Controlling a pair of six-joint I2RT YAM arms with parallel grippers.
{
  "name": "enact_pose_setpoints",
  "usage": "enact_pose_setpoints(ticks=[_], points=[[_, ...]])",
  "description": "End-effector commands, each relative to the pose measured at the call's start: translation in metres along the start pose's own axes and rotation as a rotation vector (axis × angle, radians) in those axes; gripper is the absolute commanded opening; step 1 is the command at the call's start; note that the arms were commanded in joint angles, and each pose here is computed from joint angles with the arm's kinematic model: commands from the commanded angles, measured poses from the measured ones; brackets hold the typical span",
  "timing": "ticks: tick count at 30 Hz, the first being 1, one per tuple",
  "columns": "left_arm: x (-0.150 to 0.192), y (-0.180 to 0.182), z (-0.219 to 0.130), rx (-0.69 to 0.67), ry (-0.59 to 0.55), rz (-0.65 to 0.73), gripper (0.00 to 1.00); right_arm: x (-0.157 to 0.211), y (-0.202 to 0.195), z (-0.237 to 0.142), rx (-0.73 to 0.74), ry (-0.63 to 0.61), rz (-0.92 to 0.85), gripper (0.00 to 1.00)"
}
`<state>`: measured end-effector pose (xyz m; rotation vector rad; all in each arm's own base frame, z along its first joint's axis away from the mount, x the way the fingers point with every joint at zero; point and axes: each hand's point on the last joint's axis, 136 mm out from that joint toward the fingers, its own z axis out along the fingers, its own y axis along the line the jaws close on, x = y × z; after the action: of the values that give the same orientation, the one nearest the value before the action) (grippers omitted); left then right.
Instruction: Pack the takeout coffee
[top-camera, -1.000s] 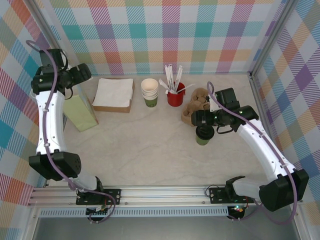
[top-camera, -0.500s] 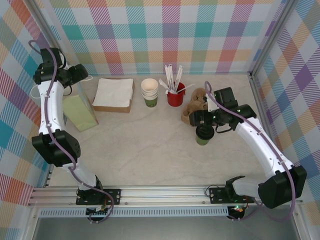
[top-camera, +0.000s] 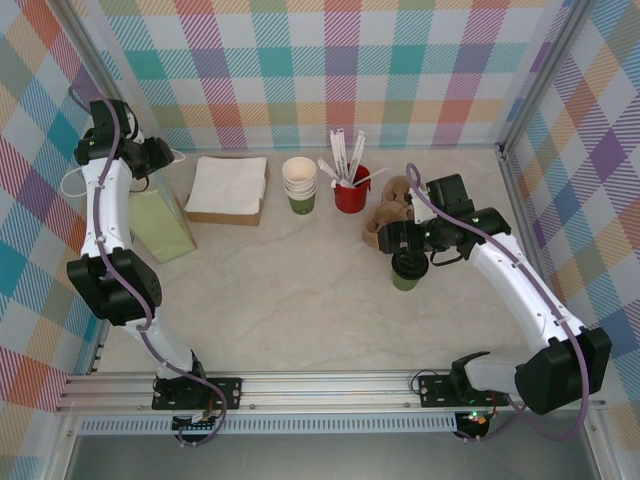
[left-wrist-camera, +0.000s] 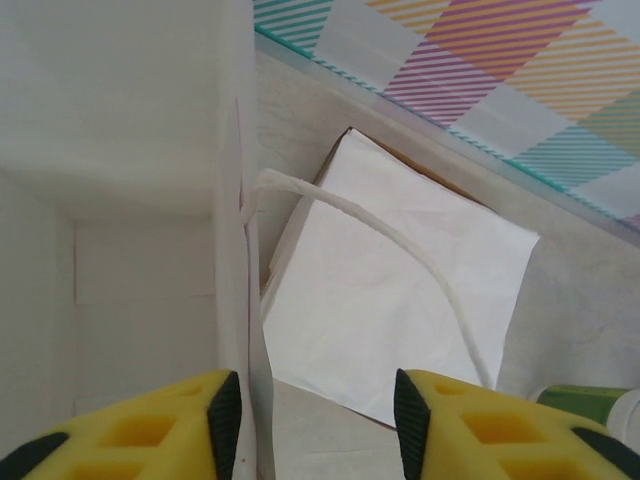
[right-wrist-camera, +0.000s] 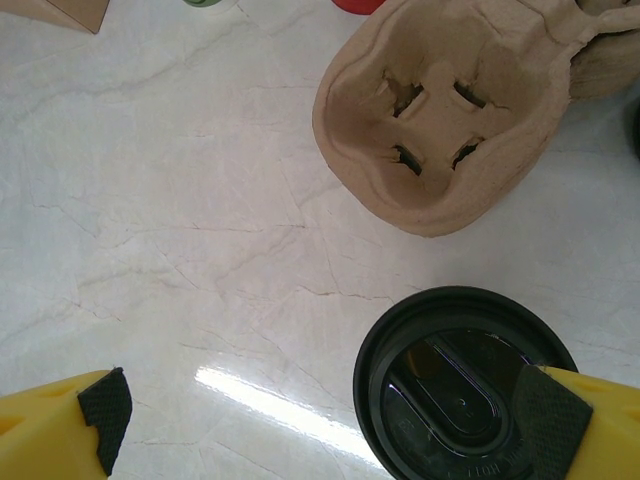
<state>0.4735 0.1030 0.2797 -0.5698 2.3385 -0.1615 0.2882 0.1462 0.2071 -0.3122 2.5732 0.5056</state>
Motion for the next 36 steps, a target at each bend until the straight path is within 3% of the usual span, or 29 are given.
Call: enact_pose_setpoints(ticks=[1,7,15,36], points=[[0.005,0.011,0.002,-0.014,0.026,-0.005,0.35,0.002,0.001,0.003,-0.016,0.013,-0.006,1.0],[0.007,0.016,-0.001,-0.044,0.03,0.022,0.16,0.003,0.001,0.004,-0.017,0.018,-0.004,1.0],[0.01,0.021,-0.008,-0.076,0.031,0.058,0.0,0.004,-0.001,0.005,-0.011,0.021,0.002,1.0],[0.027,0.026,-0.078,-0.169,-0.022,0.128,0.0,0.01,-0.011,0.004,0.049,0.027,0.05,1.0]])
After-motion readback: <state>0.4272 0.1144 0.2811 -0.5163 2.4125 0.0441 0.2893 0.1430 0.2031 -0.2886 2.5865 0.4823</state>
